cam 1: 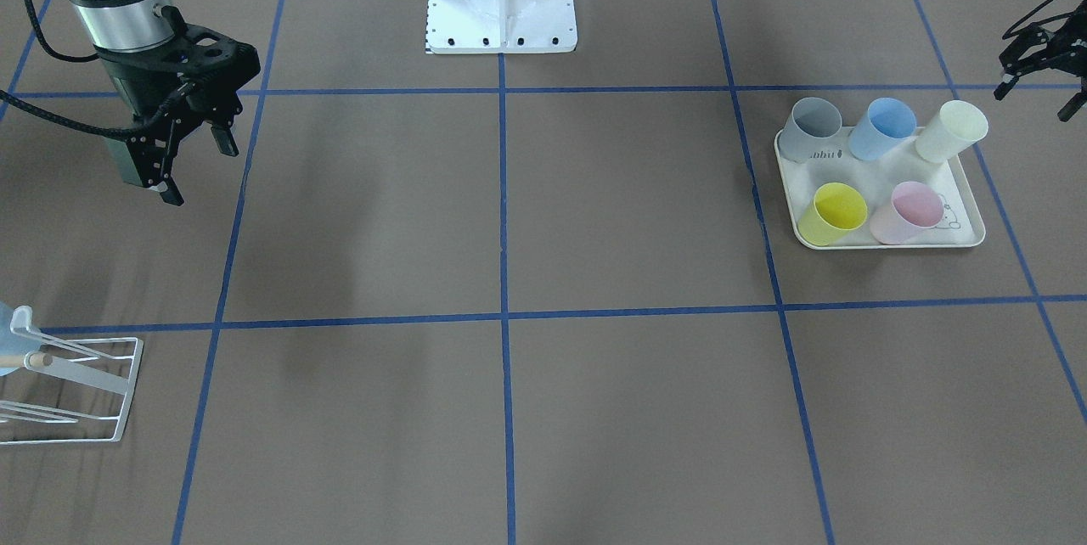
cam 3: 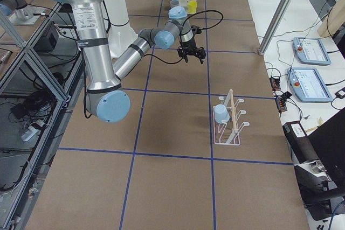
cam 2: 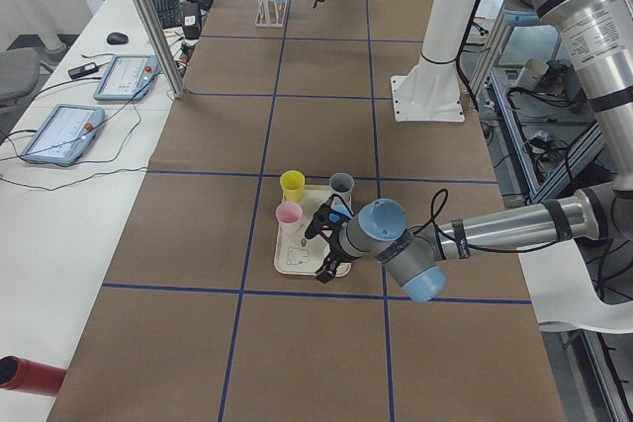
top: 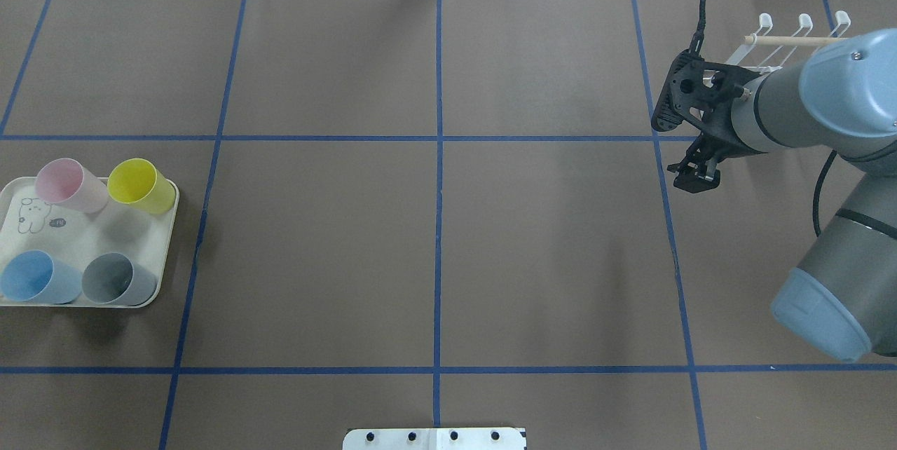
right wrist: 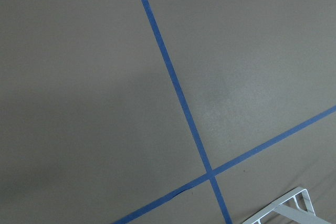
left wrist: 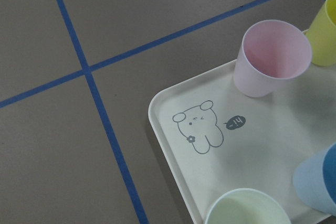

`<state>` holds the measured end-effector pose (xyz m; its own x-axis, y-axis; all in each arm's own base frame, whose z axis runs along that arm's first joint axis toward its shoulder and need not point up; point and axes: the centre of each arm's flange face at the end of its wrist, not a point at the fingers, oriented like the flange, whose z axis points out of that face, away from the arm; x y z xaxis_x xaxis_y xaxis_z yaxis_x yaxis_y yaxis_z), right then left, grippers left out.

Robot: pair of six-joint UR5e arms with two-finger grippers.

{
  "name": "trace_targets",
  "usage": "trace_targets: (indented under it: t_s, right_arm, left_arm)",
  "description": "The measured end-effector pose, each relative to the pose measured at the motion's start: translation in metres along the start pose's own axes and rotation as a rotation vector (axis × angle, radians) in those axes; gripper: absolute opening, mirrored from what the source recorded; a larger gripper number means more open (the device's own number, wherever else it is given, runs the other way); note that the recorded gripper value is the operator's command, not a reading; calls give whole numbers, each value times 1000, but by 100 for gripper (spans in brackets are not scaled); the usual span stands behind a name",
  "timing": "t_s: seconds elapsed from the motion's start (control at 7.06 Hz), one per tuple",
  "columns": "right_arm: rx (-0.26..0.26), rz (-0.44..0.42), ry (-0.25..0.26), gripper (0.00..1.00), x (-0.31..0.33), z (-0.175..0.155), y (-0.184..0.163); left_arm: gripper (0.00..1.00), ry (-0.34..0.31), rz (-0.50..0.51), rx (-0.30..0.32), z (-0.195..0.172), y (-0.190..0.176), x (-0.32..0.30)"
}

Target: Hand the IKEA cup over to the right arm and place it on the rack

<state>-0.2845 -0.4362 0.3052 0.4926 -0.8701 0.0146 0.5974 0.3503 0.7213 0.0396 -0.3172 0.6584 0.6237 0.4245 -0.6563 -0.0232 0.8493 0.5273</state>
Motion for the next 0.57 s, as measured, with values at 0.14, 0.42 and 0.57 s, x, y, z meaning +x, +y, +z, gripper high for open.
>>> trace_targets:
  t_s: [0.14,0.42,0.57]
  right_arm:
    - [-1,0,-1,100,0,1,0]
    - [-4,0,-1,100,0,2,1]
    - [-5,-1,-1,100,0,2,1]
  left_arm:
    - [79,12,2,-18,9,4,2]
    - [73,29,18,-39,25,6,2]
    - [69,37,28,-47,35,3,2]
